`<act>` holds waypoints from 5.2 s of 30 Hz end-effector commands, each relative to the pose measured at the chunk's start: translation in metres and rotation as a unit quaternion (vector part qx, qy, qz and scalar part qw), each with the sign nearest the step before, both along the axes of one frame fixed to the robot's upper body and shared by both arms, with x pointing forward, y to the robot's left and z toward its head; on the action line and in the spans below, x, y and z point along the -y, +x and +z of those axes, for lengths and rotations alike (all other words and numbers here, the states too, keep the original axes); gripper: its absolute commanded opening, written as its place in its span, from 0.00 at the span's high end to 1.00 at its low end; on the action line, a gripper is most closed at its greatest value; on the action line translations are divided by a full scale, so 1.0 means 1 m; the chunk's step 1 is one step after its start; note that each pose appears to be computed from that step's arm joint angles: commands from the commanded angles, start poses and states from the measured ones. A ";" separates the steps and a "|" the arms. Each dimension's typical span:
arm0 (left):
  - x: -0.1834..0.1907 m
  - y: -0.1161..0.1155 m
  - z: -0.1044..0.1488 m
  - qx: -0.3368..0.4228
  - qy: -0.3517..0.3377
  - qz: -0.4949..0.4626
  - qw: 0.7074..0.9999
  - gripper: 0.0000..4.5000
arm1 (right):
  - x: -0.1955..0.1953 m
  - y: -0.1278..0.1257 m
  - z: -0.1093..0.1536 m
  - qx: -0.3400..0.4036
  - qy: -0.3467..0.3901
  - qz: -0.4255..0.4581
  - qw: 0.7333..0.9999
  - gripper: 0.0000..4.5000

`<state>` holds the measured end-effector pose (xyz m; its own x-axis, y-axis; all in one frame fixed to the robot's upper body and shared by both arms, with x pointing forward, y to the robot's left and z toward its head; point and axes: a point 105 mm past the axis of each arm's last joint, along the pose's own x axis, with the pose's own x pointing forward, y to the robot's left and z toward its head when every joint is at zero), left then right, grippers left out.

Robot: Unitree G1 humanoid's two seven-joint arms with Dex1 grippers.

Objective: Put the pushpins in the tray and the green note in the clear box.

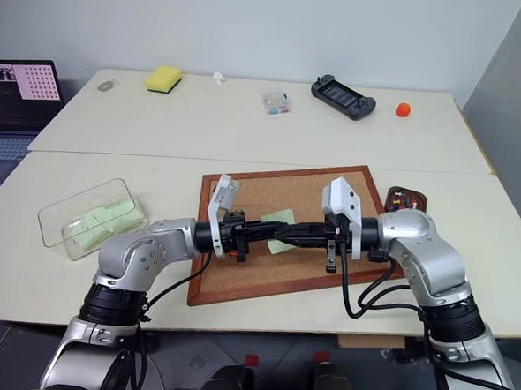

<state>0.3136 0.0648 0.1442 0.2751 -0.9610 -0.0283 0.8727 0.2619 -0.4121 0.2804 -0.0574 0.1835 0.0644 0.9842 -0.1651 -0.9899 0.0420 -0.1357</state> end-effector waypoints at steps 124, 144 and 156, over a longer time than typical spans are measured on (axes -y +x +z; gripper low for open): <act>0.013 -0.003 0.028 0.303 0.103 0.133 0.938 1.00 | 0.133 0.048 -0.001 0.250 0.006 -0.353 0.901 0.01; -0.187 -0.017 0.067 0.198 0.099 0.590 0.776 1.00 | -0.016 -0.037 0.044 0.022 0.180 -0.016 0.983 0.01; -0.264 -0.022 0.049 0.100 0.054 0.763 0.636 1.00 | -0.027 -0.033 0.046 0.008 0.194 -0.011 0.981 0.01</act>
